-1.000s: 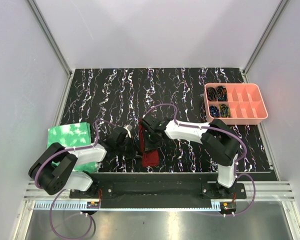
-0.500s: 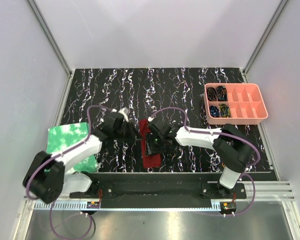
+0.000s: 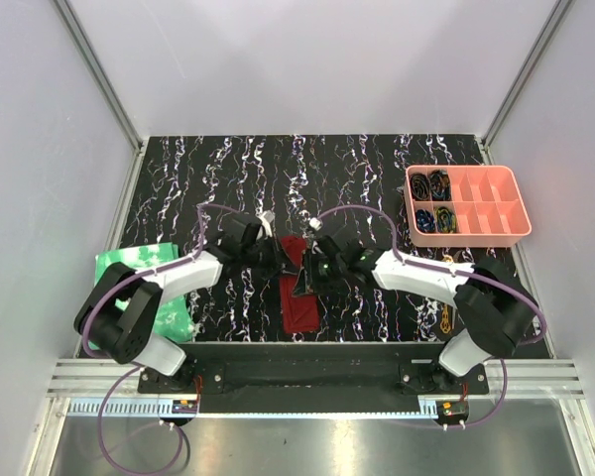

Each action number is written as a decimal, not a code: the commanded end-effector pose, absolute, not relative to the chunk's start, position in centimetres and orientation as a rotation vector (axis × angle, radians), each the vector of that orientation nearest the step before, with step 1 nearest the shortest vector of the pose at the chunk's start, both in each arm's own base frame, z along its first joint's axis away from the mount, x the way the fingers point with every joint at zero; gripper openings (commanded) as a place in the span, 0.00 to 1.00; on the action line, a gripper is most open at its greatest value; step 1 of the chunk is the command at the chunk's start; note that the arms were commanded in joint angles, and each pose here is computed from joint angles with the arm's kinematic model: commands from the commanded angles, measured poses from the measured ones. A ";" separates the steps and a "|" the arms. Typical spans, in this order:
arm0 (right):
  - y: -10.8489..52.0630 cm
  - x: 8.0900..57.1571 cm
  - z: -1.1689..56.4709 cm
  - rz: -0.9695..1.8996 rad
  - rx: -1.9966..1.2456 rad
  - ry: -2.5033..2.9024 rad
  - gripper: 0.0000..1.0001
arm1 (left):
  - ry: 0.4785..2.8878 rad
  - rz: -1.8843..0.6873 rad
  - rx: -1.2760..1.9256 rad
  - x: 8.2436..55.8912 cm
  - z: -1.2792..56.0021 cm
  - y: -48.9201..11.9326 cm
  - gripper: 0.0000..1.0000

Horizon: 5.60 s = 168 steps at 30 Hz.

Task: Fold the napkin into a case and place the utensils inside
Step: Smooth out the smaller rectangle-folded napkin at the center of the board, then pick up the smaller rectangle-folded napkin from the center of the board.

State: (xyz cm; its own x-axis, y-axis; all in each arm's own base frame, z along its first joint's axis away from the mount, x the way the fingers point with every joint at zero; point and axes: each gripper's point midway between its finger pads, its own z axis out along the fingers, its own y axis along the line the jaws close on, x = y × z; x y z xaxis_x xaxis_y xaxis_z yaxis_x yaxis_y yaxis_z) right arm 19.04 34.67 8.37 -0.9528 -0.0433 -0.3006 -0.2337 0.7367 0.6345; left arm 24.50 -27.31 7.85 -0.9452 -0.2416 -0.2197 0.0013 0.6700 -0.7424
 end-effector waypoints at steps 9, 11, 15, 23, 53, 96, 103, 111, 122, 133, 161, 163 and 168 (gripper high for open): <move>32.1 24.2 10.7 1.148 -0.070 2.593 0.19 | 2.641 -1.172 -0.070 22.8 5.1 -28.2 0.05; 32.6 25.5 10.5 1.130 -0.080 2.596 0.18 | 2.677 -1.127 -0.070 22.0 3.7 -27.3 0.04; 34.7 26.5 9.4 1.184 -0.141 2.645 0.17 | 2.703 -1.030 -0.112 21.0 2.0 -25.4 0.03; 36.7 27.7 6.7 1.232 -0.149 2.695 0.16 | 2.726 -1.019 -0.152 19.5 0.4 -24.4 0.03; 39.4 32.5 4.4 1.363 -0.055 2.672 0.15 | 2.707 -0.973 -0.137 18.7 0.2 -23.5 0.12; 38.8 34.3 3.2 1.447 0.210 2.641 0.00 | 2.529 -0.117 -0.029 35.2 6.1 -21.1 0.27; 38.9 34.3 3.3 1.458 0.202 2.640 0.00 | 2.532 -0.130 -0.016 35.4 6.1 -21.7 0.07; 39.3 34.6 3.0 1.479 0.225 2.642 0.00 | 2.528 -0.197 0.000 34.9 6.8 -22.7 0.00; 39.2 34.4 2.7 1.481 0.228 2.648 0.00 | 2.544 -0.140 -0.009 34.6 5.5 -22.2 0.29; 39.6 34.7 2.9 1.507 0.237 2.640 0.00 | 2.532 -0.134 -0.002 35.0 5.7 -22.3 0.00; 39.6 34.1 5.9 1.512 0.151 2.639 0.08 | 2.516 -0.288 -0.140 34.7 7.2 -20.5 0.11; 38.9 33.8 7.2 1.456 0.089 2.636 0.13 | 2.474 -0.344 -0.149 34.4 9.5 -20.7 0.28; 36.9 32.1 9.1 1.311 -0.003 2.700 0.23 | 2.381 -0.434 -0.125 33.3 14.8 -20.5 0.45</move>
